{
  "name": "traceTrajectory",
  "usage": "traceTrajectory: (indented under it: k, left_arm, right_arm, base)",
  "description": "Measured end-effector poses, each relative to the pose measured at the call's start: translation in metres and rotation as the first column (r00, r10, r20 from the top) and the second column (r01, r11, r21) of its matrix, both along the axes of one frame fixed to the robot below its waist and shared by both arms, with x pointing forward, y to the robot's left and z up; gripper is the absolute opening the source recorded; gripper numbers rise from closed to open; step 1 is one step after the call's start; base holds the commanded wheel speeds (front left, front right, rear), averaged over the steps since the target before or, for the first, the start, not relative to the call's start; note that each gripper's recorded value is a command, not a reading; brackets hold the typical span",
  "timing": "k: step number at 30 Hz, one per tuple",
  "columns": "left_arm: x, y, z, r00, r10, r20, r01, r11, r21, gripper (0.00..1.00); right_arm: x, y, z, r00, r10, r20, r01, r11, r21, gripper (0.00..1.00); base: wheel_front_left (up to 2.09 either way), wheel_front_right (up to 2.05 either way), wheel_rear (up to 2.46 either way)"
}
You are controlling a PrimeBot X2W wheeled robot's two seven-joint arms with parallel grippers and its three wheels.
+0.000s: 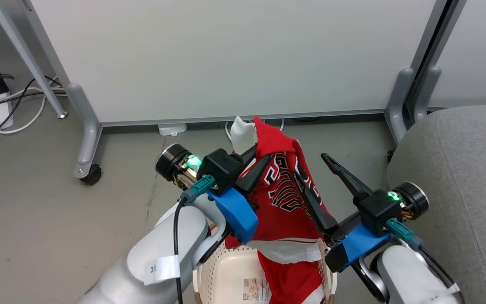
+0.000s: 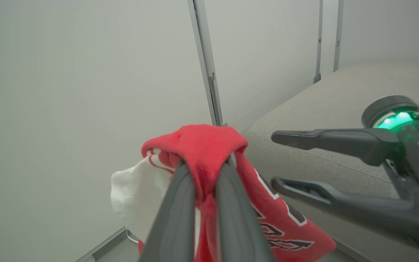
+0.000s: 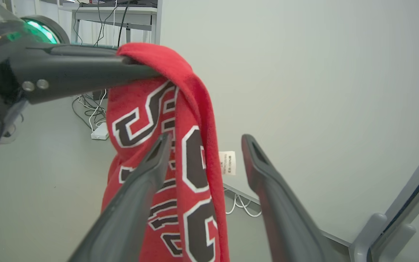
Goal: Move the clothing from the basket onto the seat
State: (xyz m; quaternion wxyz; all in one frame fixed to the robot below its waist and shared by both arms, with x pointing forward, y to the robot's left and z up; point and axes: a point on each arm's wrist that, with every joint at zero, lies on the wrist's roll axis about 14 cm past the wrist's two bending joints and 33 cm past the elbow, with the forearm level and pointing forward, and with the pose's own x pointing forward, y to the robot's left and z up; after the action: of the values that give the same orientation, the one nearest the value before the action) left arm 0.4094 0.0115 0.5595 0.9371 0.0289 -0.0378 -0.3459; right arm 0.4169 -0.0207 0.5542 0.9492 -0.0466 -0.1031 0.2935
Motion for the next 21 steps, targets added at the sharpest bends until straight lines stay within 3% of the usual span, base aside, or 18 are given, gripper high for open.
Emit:
traceTrajectory:
  k: [18,19,21]
  left_arm:
    - [-0.003,-0.015,0.000,0.999,-0.050,0.012,0.050,0.999,0.006,0.00]
    - [-0.003,-0.016,0.000,0.999,-0.051,0.013,0.051,0.999,0.004,0.00]
    - [-0.003,-0.016,0.000,0.999,-0.053,0.014,0.052,0.999,0.005,0.00]
  right_arm:
    - [0.029,0.022,-0.032,0.995,0.075,-0.065,-0.085,0.984,-0.157,1.00]
    - [0.028,0.022,-0.035,0.994,0.076,-0.074,-0.087,0.984,-0.159,0.00]
    - [0.028,0.023,-0.037,0.994,0.078,-0.082,-0.090,0.983,-0.157,0.00]
  base:
    - [0.00,0.00,0.00]
    - [0.00,0.00,0.00]
    - [0.00,0.00,0.00]
